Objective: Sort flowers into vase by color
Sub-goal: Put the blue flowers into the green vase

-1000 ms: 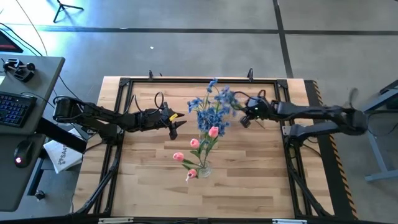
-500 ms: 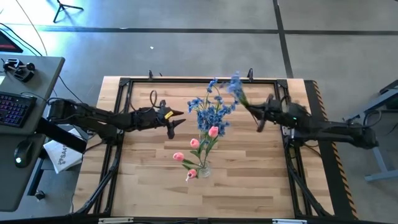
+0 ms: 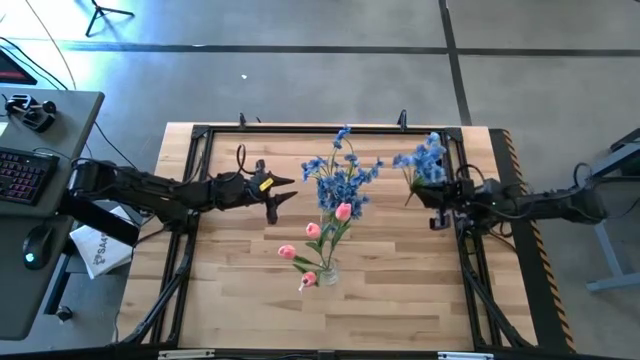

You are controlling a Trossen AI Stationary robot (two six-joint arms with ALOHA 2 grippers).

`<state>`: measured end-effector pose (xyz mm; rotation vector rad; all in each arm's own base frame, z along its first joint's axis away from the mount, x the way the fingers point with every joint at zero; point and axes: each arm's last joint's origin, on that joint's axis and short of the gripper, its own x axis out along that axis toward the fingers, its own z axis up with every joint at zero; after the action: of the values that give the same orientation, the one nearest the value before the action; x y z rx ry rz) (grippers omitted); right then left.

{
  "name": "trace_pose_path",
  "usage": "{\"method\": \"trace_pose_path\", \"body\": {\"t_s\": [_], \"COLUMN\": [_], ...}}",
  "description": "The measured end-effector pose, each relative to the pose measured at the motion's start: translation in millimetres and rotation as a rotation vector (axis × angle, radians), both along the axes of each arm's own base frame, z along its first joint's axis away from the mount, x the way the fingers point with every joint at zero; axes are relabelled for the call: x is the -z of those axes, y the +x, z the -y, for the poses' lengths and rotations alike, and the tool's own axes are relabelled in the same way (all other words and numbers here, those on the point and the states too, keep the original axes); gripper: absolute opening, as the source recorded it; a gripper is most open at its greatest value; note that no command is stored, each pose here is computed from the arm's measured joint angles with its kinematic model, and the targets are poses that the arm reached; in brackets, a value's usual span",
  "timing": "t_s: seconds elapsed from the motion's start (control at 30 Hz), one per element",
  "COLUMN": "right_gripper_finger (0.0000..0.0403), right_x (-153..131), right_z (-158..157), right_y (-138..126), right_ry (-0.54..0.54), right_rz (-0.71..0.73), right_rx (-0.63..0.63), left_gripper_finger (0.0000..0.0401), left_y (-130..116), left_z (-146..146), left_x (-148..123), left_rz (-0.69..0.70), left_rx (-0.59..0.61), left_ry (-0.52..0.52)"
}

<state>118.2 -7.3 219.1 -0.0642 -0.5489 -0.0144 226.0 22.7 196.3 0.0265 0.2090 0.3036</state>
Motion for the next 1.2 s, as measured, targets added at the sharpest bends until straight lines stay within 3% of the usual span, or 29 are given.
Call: {"method": "trace_pose_path", "body": {"t_s": [0.2,0.43,0.57,0.83,0.97,1.1,1.2], "right_gripper_finger": [0.0004,0.0004,0.0003,0.0001,0.0001,0.0001,0.0001], "right_x": [1,4,-11,-4,-4,-10,-8], "right_z": [2,12,14,21,29,33,38], "right_y": [19,59,67,77,111,152,167], "right_ry": [-0.039,-0.021,-0.044,-0.099,-0.123,-0.177,-0.191], "right_rz": [-0.075,-0.445,-0.312,-0.044,-0.057,-0.050,-0.053], "right_rx": [0.079,0.169,0.168,0.195,0.181,0.091,0.084], "left_gripper_finger": [0.0154,0.0154,0.0154,0.0154,0.0154,0.0154,0.0154], "left_y": [3,4,4,4,4,4,4], "left_z": [-1,-1,-1,-1,-1,-1,0], "left_x": [7,9,9,9,10,10,10], "left_rz": [-0.026,-0.035,-0.036,-0.036,-0.037,-0.038,-0.044], "left_rx": [-0.018,-0.019,-0.019,-0.018,-0.017,-0.016,-0.015], "left_ry": [-0.023,-0.023,-0.023,-0.022,-0.022,-0.023,-0.023]}}
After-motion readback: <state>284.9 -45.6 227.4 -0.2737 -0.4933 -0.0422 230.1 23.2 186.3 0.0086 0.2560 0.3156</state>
